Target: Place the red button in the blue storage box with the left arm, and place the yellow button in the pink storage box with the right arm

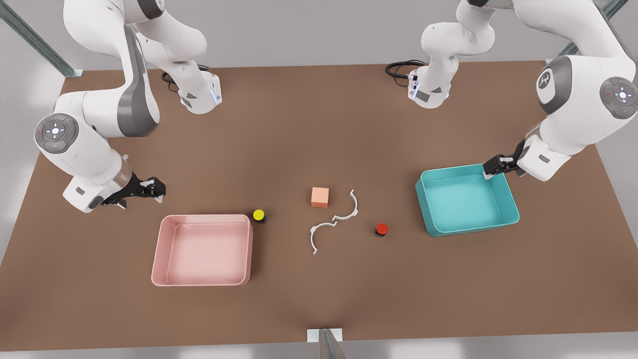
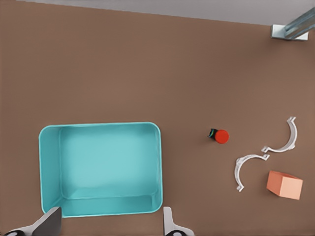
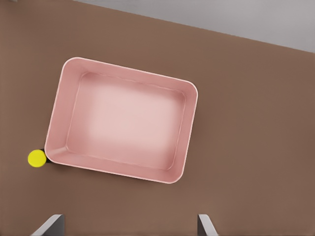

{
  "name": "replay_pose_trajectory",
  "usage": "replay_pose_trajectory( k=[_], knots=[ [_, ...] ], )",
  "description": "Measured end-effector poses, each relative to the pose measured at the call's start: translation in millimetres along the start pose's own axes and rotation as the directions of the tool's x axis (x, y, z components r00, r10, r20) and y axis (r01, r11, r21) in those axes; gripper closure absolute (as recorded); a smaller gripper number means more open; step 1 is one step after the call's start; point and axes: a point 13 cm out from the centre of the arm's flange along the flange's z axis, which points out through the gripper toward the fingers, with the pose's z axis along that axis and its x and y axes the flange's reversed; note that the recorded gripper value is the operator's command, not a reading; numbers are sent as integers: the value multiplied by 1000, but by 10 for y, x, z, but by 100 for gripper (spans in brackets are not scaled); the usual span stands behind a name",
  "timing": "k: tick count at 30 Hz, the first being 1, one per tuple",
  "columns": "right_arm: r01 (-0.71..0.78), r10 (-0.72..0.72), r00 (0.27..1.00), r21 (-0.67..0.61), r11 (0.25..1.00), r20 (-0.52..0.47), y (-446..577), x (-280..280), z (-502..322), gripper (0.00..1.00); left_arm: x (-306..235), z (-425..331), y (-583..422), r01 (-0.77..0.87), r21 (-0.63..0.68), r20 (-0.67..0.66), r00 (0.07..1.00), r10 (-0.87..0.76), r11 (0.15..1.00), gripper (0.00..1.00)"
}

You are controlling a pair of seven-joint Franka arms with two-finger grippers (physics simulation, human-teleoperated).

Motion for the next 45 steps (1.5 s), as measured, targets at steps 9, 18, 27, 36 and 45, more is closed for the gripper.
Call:
replay_pose_trajectory(
  k=[9,18,27,36,45],
  knots=[
    [459,-453,888,-95,883,80,2025,-159,158,0,-147,1493,-1530,-278,-7,-103,956,276,960,0],
    [777,-754,626,-75,625,198,2240,-408,366,0,-525,2826,-2199,-361,11,-14,933,361,933,0],
    [979,-960,193,19,201,202,3523,-301,1073,0,-245,3683,-2276,-384,23,-32,923,384,923,0],
    [997,-997,-72,-2,-72,-5,3677,-303,1945,0,-175,4352,-2300,-400,20,-53,915,400,916,0],
    [993,-995,-63,-105,-55,-76,3332,-180,2483,0,-253,4421,-2354,-403,22,-21,915,404,915,41]
  ],
)
